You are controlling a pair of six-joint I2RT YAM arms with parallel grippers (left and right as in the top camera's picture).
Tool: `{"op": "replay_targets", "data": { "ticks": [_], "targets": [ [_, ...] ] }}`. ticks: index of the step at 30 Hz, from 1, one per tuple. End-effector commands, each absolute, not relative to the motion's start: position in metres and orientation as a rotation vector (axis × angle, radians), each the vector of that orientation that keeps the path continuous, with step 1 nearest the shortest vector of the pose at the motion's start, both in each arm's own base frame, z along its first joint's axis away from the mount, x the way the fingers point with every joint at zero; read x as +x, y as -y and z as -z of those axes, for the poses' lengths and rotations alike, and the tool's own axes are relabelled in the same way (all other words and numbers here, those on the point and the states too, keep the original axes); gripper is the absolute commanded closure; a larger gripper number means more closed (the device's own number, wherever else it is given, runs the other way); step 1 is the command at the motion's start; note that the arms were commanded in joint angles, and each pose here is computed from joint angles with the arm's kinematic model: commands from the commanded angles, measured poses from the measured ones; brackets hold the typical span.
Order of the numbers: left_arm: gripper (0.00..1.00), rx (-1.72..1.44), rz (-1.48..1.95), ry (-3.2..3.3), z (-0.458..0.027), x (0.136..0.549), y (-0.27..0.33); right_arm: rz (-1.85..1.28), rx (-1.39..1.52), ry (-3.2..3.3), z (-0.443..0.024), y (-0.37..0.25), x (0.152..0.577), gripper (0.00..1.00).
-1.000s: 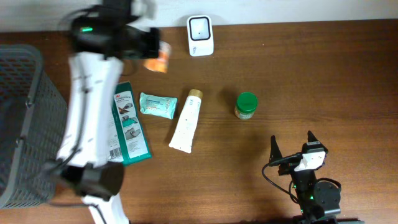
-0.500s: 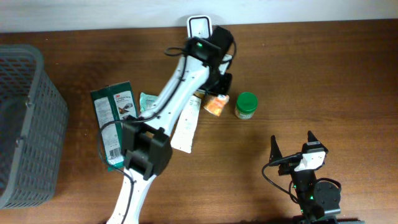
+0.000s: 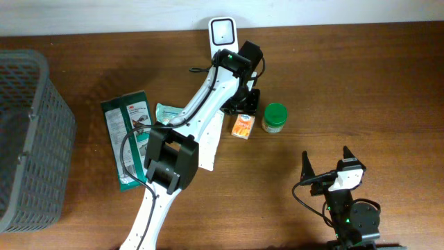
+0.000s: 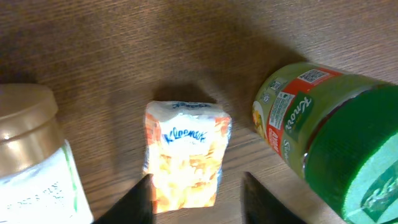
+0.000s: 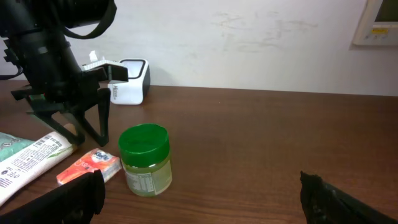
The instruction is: Scan the item barcode
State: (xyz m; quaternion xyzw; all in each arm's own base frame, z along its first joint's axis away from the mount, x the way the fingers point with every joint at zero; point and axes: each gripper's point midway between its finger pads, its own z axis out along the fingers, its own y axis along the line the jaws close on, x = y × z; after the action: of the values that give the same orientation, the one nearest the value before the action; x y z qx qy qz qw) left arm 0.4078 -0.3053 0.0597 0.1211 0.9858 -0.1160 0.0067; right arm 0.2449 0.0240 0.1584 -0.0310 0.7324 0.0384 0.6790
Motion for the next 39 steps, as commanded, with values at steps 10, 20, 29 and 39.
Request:
{"op": "replay_targets", "data": {
  "ticks": [10, 20, 29, 39],
  "targets": [
    [0.34, 0.423, 0.297, -2.689, -0.213, 0.476, 0.225, -0.081, -0.076, -1.649, -0.155, -0.025, 0.245, 0.02],
    [0.18, 0.194, 0.234, -2.532, -0.281, 0.509, 0.104, -0.081, -0.076, -1.65, -0.155, -0.025, 0.245, 0.02],
    [0.1, 0.319, 0.353, -2.461, -0.29, 0.517, 0.064, -0.081, -0.076, -1.647, -0.156, -0.025, 0.245, 0.02],
    [0.02, 0.326, 0.377, -2.433, -0.293, 0.518, 0.027, -0.217, -0.19, -1.625, -0.166, -0.051, 0.239, 0.02]
  ]
}}
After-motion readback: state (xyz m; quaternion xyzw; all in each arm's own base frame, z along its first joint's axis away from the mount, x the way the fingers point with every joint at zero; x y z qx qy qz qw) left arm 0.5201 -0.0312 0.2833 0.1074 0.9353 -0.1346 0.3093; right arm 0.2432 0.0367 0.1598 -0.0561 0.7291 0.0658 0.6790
